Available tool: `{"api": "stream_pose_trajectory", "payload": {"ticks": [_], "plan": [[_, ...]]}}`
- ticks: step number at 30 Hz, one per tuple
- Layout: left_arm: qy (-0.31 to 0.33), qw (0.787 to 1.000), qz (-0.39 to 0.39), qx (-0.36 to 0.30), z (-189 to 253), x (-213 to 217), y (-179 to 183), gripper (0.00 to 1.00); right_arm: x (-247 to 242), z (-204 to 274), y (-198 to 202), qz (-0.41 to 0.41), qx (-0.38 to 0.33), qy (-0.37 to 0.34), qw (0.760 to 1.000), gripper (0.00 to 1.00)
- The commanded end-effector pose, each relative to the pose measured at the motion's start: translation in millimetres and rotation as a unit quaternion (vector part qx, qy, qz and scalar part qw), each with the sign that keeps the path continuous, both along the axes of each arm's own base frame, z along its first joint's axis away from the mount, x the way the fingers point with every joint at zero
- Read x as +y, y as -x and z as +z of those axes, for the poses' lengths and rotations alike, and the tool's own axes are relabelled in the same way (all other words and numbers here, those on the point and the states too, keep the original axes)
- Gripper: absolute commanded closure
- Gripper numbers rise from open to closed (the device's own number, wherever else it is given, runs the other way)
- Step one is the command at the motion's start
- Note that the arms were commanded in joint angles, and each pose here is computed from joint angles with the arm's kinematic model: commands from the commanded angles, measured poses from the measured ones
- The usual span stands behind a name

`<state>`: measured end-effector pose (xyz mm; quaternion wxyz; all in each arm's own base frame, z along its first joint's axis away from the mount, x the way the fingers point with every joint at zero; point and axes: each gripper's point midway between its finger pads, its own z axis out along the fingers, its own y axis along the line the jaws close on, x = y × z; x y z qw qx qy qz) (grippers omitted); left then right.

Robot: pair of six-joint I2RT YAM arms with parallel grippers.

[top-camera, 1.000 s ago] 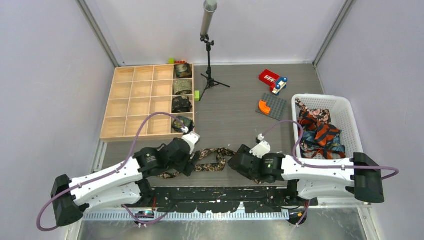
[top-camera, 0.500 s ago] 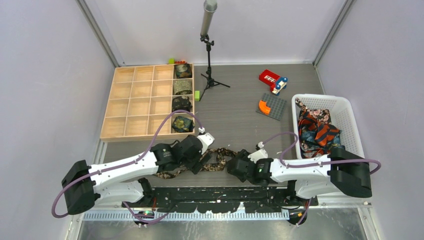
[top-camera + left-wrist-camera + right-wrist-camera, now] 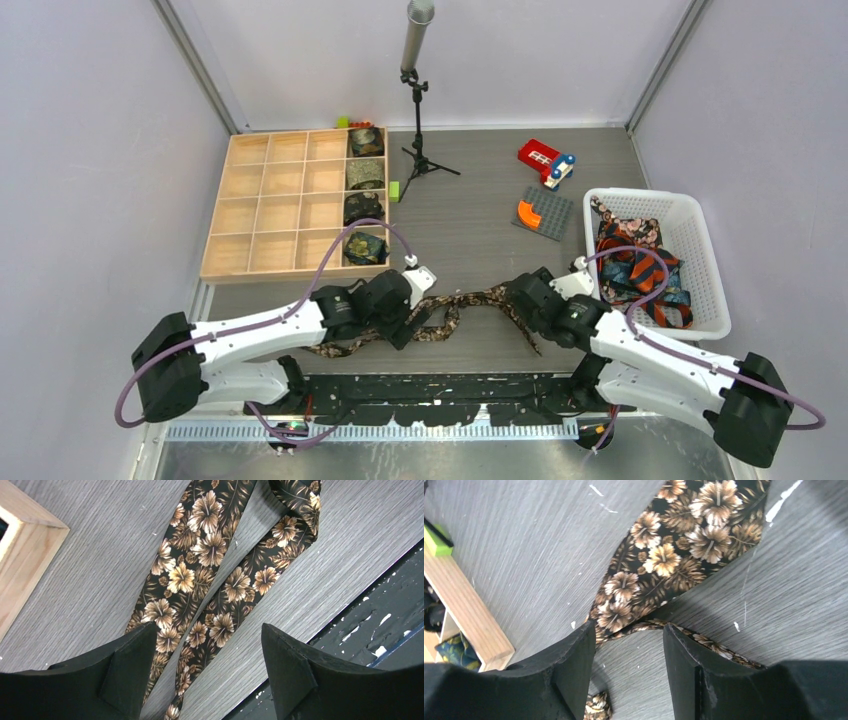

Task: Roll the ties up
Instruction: Flatten out the tie at the center of the board.

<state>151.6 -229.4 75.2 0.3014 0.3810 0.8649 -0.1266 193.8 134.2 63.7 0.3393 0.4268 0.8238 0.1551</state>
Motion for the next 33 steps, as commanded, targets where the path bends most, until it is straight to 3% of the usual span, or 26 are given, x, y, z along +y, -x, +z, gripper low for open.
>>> {"api": "stream_pose_trajectory", "payload": {"ticks": [1, 10, 15, 22, 25, 30, 33], "plan": [[0.048, 0.998, -0.022, -0.014, 17, -29, -8, 0.21, -2, 31, -3, 0.048, -0.012, 0.039, 0.998, 0.4], [0.073, 0.997, -0.005, -0.026, 35, -24, -7, 0.23, 36, 24, 3, -0.015, 0.023, -0.133, 0.991, 0.22], [0.1, 0.994, -0.005, -0.044, 49, -13, -2, 0.23, 45, 19, -15, -0.053, 0.009, -0.158, 0.986, 0.18], [0.111, 0.993, 0.001, -0.035, 40, -6, 5, 0.23, 44, 5, -33, -0.099, 0.002, -0.129, 0.987, 0.18], [0.117, 0.993, 0.01, -0.03, 35, -10, 4, 0.2, 39, -3, -36, -0.11, 0.001, -0.108, 0.988, 0.25], [0.078, 0.996, 0.045, -0.01, 13, -7, -1, 0.06, 27, -9, -36, -0.121, -0.004, -0.079, 0.989, 0.57], [0.052, 0.997, 0.051, -0.001, 0, -9, -1, 0.01, 15, -10, -35, -0.128, -0.004, -0.056, 0.99, 0.7]]}}
